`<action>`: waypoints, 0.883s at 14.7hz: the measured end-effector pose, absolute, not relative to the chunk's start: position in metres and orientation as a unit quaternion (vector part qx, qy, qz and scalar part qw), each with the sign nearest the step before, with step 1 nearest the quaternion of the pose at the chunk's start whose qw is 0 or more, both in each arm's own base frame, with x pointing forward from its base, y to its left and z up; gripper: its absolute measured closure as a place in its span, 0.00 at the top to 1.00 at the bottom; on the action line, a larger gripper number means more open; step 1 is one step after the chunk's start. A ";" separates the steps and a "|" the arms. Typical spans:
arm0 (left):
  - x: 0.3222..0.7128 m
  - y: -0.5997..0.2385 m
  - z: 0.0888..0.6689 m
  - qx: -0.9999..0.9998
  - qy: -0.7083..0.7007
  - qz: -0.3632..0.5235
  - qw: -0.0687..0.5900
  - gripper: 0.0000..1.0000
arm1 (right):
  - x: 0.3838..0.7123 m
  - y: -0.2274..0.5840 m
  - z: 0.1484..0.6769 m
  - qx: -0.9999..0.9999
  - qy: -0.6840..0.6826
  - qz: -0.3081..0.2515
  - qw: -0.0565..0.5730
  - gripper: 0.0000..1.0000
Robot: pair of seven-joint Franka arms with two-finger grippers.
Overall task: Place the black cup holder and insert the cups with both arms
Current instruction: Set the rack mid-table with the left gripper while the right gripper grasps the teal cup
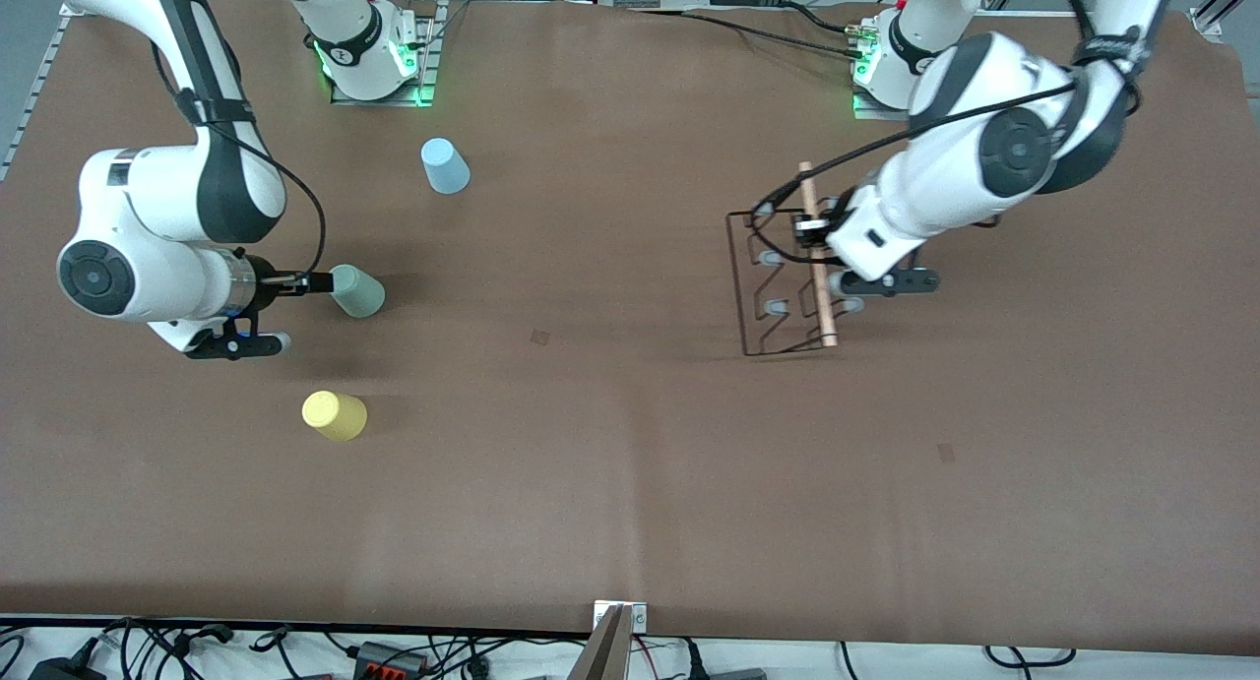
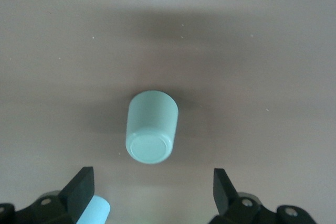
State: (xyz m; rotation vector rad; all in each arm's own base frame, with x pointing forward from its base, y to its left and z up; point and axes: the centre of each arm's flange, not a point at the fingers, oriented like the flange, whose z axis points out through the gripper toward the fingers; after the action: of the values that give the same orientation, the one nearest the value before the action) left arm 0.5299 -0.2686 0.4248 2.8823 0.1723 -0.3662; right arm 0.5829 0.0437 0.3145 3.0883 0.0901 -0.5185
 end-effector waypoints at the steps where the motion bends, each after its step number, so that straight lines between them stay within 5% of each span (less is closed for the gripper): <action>1: 0.527 -0.289 0.419 0.982 0.063 -0.125 0.123 0.16 | 0.579 0.046 0.303 0.987 0.030 -0.160 0.005 1.00; 13: 0.483 -0.416 0.361 0.983 0.031 -0.116 0.141 0.16 | 0.558 0.050 0.264 0.985 0.034 -0.170 0.007 1.00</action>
State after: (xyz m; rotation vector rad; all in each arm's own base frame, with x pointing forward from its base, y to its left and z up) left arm 0.4825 -0.4157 0.3609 2.8383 0.0894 -0.3337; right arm 0.5577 0.0499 0.2639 3.0808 0.1070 -0.5332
